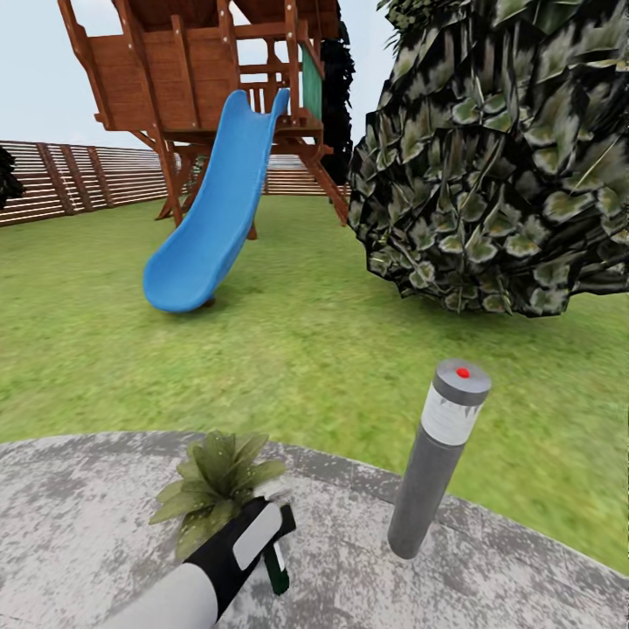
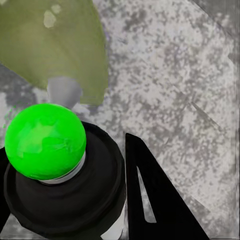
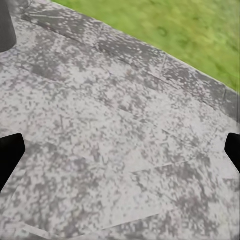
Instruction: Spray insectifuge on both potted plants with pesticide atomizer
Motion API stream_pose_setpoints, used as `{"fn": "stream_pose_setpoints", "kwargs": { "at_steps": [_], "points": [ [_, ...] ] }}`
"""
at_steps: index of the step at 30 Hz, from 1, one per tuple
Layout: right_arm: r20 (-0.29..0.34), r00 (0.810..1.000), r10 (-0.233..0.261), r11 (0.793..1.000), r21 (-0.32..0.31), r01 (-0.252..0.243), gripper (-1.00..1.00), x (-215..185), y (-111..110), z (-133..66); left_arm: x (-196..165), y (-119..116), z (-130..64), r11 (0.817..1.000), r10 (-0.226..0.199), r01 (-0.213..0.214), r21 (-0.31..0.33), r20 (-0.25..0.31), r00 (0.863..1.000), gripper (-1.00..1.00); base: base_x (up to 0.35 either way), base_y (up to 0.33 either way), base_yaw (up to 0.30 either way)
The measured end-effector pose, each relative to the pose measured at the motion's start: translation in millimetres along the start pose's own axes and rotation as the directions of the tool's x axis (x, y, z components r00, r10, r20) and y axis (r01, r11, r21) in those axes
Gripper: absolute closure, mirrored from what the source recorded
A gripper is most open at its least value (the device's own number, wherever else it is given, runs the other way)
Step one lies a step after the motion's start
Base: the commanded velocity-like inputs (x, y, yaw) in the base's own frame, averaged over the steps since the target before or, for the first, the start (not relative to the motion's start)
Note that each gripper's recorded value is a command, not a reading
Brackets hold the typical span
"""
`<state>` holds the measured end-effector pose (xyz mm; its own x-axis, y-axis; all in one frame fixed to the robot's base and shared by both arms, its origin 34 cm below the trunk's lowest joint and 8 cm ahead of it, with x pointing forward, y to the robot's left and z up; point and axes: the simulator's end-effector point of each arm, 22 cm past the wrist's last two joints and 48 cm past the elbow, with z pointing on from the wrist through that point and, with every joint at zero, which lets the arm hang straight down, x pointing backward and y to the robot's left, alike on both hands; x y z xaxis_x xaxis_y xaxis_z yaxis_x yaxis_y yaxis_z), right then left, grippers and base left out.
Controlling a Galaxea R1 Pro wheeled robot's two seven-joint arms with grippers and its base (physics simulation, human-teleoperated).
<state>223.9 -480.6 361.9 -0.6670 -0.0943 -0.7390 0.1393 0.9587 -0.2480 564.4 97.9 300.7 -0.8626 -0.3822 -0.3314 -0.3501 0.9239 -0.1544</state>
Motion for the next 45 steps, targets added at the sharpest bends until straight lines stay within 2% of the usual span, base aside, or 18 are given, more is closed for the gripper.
{"fn": "stream_pose_setpoints", "kwargs": {
  "at_steps": [1, 2, 3, 4, 6, 11, 16, 20, 22, 31, 35, 38, 40, 42, 45],
  "points": [
    [-0.001, 1.000, 0.000, 1.000, -0.001, 0.000, -1.00, 0.3, 0.2, 0.0, 3.8, -1.5, 0.5, 1.000, -0.023, 0.023, 0.008, -0.013, 1.000, 1.00, 0.002, -0.018, 0.000],
    [-0.001, 1.000, 0.000, 1.000, -0.001, 0.000, -1.00, 0.5, 0.3, 0.0, 11.6, -6.9, 0.4, 0.996, -0.081, 0.082, 0.030, -0.047, 0.996, 1.00, 0.001, -0.006, 0.000],
    [-0.002, 1.000, 0.000, 1.000, -0.001, 0.000, -1.00, 0.6, 0.4, 0.0, 11.9, -11.6, 0.2, 0.988, -0.146, 0.148, 0.046, -0.051, 0.988, 1.00, 0.000, -0.002, 0.000],
    [-0.002, 1.000, 0.000, 1.000, -0.001, 0.000, -1.00, 0.6, 0.4, 0.0, 7.3, -12.3, 0.4, 0.981, -0.185, 0.187, 0.050, -0.029, 0.982, 1.00, 0.000, -0.001, 0.000],
    [-0.002, 1.000, 0.000, 1.000, -0.001, 0.000, -1.00, 0.6, 0.4, 0.0, 4.4, -12.2, 0.6, 0.977, -0.206, 0.207, 0.051, -0.007, 0.978, 1.00, 0.000, 0.000, 0.000],
    [-0.001, 1.000, -0.001, 1.000, -0.001, 0.001, -1.00, 0.3, 0.1, 0.0, 6.5, -6.0, 3.6, 0.976, -0.215, 0.215, 0.037, 0.000, 0.977, 1.00, 0.000, 0.000, 0.000],
    [-0.001, 1.000, -0.002, 1.000, -0.001, 0.002, -1.00, 0.3, 0.1, 0.0, 14.8, -10.1, 11.8, 0.971, -0.218, 0.219, 0.100, -0.013, 0.976, 1.00, 0.000, 0.000, 0.000],
    [-0.001, 1.000, -0.001, 1.000, 0.000, 0.001, -1.00, 0.3, -0.2, -0.2, 32.4, 8.9, 18.1, 0.967, -0.252, 0.254, 0.031, -0.057, 0.966, 1.00, 0.000, 0.000, 0.000],
    [-0.001, 1.000, -0.002, 1.000, 0.000, 0.002, -1.00, 0.2, -0.1, -0.1, 36.0, 14.3, 18.1, 0.966, -0.257, 0.258, 0.003, -0.066, 0.964, 1.00, 0.000, 0.000, 0.000],
    [-0.001, 1.000, -0.002, 1.000, 0.000, 0.002, -1.00, 0.2, -0.1, -0.1, 31.7, 8.9, 16.4, 0.966, -0.257, 0.259, 0.022, -0.062, 0.964, 1.00, 0.000, 0.000, 0.000],
    [-0.001, 1.000, -0.002, 1.000, 0.000, 0.002, -1.00, 0.2, 0.0, -0.1, 36.8, 18.6, 18.3, 0.965, -0.262, 0.262, -0.012, -0.070, 0.962, 1.00, 0.000, 0.000, 0.000],
    [-0.001, 1.000, -0.002, 1.000, 0.000, 0.002, -1.00, 0.2, -0.1, -0.1, 39.7, 31.2, 17.1, 0.964, -0.260, 0.255, -0.076, -0.068, 0.963, 1.00, 0.000, 0.000, 0.000],
    [-0.001, 1.000, -0.002, 1.000, 0.000, 0.002, -1.00, 0.2, -0.2, -0.2, 39.1, 31.9, 16.4, 0.964, -0.260, 0.254, -0.082, -0.066, 0.963, 1.00, 0.000, 0.000, 0.000],
    [-0.001, 1.000, -0.001, 1.000, 0.000, 0.001, -1.00, 0.2, -0.2, -0.2, 35.9, 27.7, 15.0, 0.964, -0.260, 0.255, -0.070, -0.062, 0.964, 1.00, 0.000, 0.000, 0.000],
    [-0.001, 1.000, -0.002, 1.000, 0.000, 0.002, -1.00, 0.2, -0.1, -0.1, 12.9, 3.6, 4.4, 0.966, -0.260, 0.260, 0.001, -0.028, 0.965, 1.00, 0.000, 0.000, 0.000]
  ]
}}
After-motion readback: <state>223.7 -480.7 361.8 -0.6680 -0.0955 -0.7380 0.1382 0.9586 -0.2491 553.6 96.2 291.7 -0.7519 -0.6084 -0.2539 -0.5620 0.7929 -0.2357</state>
